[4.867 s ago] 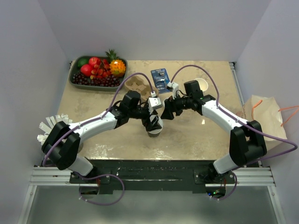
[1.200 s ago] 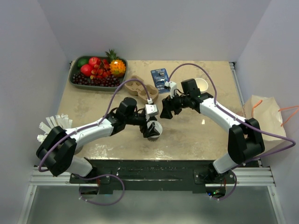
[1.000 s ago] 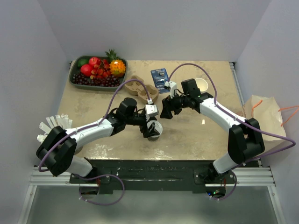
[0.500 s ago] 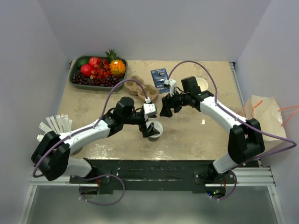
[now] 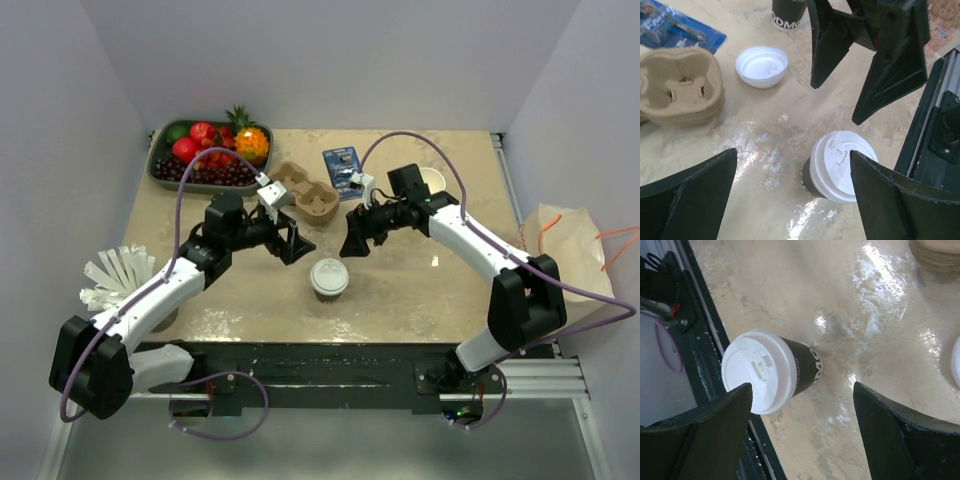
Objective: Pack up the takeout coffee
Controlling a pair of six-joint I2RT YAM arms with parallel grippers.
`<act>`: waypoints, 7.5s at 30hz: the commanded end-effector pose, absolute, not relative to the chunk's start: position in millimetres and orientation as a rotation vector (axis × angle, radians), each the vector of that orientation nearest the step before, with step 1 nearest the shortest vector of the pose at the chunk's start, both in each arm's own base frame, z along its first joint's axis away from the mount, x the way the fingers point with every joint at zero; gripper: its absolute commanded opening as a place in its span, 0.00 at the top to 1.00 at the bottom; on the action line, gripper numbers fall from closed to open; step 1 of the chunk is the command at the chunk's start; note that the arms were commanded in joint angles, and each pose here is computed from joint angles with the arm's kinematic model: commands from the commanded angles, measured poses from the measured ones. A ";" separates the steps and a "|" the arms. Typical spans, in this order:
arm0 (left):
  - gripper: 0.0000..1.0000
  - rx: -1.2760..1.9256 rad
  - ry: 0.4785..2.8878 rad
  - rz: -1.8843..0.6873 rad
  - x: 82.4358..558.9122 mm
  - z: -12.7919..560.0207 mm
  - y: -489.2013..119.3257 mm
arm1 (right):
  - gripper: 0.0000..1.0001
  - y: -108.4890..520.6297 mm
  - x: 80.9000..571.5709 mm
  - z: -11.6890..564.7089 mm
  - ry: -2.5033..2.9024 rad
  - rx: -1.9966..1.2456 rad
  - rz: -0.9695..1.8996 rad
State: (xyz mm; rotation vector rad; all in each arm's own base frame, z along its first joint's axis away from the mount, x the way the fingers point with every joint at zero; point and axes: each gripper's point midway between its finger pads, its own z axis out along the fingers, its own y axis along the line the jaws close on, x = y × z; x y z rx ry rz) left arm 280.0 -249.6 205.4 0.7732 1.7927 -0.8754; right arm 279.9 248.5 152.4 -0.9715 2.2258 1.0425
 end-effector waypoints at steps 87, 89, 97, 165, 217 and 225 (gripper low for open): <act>0.03 0.549 2.129 -1.179 261.5 116.3 -247.2 | 0.18 301.7 263.7 119.2 2.307 -1.071 1.172; 0.03 0.545 2.126 -1.186 261.6 118.1 -247.9 | 0.18 300.8 263.5 117.2 2.314 -1.062 1.172; 0.02 0.571 2.048 -1.227 254.5 132.9 -249.4 | 0.18 300.6 262.3 114.9 2.318 -1.063 1.171; 0.01 0.718 2.046 -1.221 249.7 124.5 -267.3 | 0.13 270.7 239.5 132.6 2.279 -1.141 1.196; 0.03 0.706 2.044 -1.418 241.5 116.5 -271.1 | 0.05 260.6 232.3 126.5 2.222 -1.171 1.513; 0.06 0.575 2.045 -1.474 242.9 115.7 -260.7 | 0.07 262.8 238.6 117.9 2.264 -1.142 1.504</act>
